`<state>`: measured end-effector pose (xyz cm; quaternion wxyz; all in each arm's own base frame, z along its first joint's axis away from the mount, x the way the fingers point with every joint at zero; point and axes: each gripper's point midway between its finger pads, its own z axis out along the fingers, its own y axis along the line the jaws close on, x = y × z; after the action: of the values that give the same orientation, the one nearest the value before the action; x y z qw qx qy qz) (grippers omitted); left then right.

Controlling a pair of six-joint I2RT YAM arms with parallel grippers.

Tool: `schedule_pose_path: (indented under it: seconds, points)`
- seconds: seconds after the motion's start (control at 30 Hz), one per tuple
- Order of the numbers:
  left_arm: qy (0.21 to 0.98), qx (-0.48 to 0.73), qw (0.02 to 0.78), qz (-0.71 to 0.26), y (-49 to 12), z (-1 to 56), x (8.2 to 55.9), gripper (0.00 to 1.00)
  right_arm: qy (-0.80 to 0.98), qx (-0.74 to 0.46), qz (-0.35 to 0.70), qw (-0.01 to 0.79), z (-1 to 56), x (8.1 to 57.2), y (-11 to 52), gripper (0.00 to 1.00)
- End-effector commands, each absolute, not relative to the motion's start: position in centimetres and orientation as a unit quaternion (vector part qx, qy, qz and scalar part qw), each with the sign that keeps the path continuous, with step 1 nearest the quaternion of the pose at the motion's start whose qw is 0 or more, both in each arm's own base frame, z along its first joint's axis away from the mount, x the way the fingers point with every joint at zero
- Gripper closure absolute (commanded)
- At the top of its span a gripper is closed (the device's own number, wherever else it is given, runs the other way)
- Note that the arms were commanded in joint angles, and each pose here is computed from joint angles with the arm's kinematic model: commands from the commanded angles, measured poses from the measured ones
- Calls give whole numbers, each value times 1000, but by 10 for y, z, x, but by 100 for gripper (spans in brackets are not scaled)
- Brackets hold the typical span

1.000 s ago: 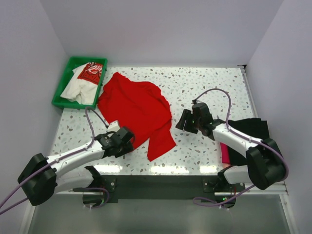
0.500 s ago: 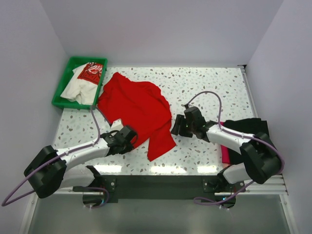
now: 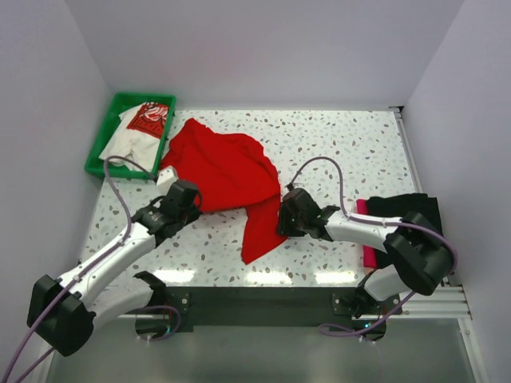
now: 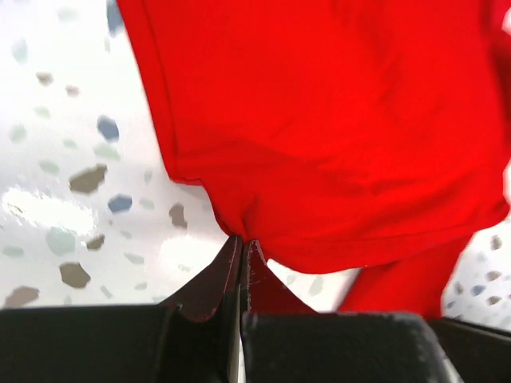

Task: Fold and stack the t-shirts
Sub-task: Flatten the tshirt out

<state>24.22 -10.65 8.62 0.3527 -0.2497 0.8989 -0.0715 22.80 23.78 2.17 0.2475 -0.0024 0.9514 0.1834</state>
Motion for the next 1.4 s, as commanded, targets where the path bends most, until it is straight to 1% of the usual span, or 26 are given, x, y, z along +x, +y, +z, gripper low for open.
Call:
schedule_pose_path:
  seconds: [0.0, 0.03, 0.1, 0.13, 0.17, 0.2, 0.33, 0.37, 0.4, 0.47, 0.5, 0.57, 0.6, 0.63, 0.77, 0.83, 0.87, 0.9, 0.97, 1.0, 1.13, 1.2, 1.23, 1.3, 1.33, 1.37]
  points:
    - [870, -244, 427, -45, -80, 145, 264, 100, 961, 0, 140, 238, 3, 216, 228, 62]
    - [864, -246, 437, -41, -75, 154, 267, 100, 964, -1, 130, 233, 1, 213, 225, 75]
    - [853, -253, 456, -34, -62, 175, 273, 100, 965, 6, 109, 240, 3, 217, 219, 88]
    - [849, -254, 462, -33, -58, 182, 275, 100, 967, 5, 97, 237, 6, 217, 215, 99]
    - [844, -254, 471, -34, -54, 190, 277, 100, 964, 12, 77, 253, 11, 225, 207, 100]
    - [836, -258, 484, -28, -44, 203, 282, 100, 966, 14, 59, 252, 14, 225, 198, 100]
    - [817, -268, 509, -32, -23, 235, 299, 100, 958, 42, 49, 280, 46, 259, 179, 100]
    - [814, -270, 513, -34, -20, 240, 304, 100, 956, 69, 44, 283, 52, 271, 163, 100]
    - [800, -279, 530, -35, -10, 257, 311, 100, 953, 79, 43, 289, 60, 278, 157, 100]
    - [798, -277, 533, -51, -9, 267, 323, 100, 943, 102, 33, 316, 87, 300, 139, 100]
    - [786, -281, 548, -54, -2, 284, 331, 100, 939, 110, 15, 324, 96, 305, 129, 100]
    - [787, -279, 547, -60, 1, 289, 345, 100, 923, 130, 7, 362, 132, 329, 114, 100]
    - [779, -279, 557, -67, 2, 304, 351, 100, 921, 134, -2, 366, 143, 331, 107, 100]
    - [780, -274, 558, -77, 0, 309, 356, 100, 908, 142, -1, 395, 171, 346, 104, 100]
    - [769, -269, 573, -90, 3, 336, 368, 100, 874, 162, 2, 458, 243, 363, 86, 100]
    - [759, -271, 585, -92, 7, 355, 363, 100, 861, 159, 16, 482, 277, 359, 85, 100]
    - [754, -274, 589, -93, 9, 360, 359, 100, 858, 151, 40, 490, 290, 352, 89, 100]
    - [750, -275, 594, -95, 10, 364, 356, 100, 857, 146, 50, 492, 295, 347, 90, 100]
    - [745, -275, 600, -95, 11, 369, 342, 100, 862, 131, 75, 484, 295, 332, 96, 100]
    - [745, -276, 600, -94, 12, 369, 337, 100, 855, 130, 92, 494, 304, 318, 94, 100]
    - [740, -281, 604, -93, 14, 363, 306, 100, 883, 107, 159, 428, 246, 264, 110, 100]
    - [747, -284, 595, -87, 15, 347, 295, 100, 892, 87, 203, 394, 221, 236, 127, 100]
    - [741, -286, 602, -86, 16, 348, 285, 100, 901, 84, 220, 365, 191, 211, 134, 100]
    - [751, -289, 589, -76, 18, 331, 275, 100, 905, 79, 248, 337, 163, 188, 147, 100]
    - [747, -291, 593, -73, 20, 330, 267, 100, 913, 76, 269, 298, 132, 162, 157, 100]
    - [755, -293, 583, -65, 21, 318, 262, 100, 915, 76, 279, 281, 119, 152, 162, 100]
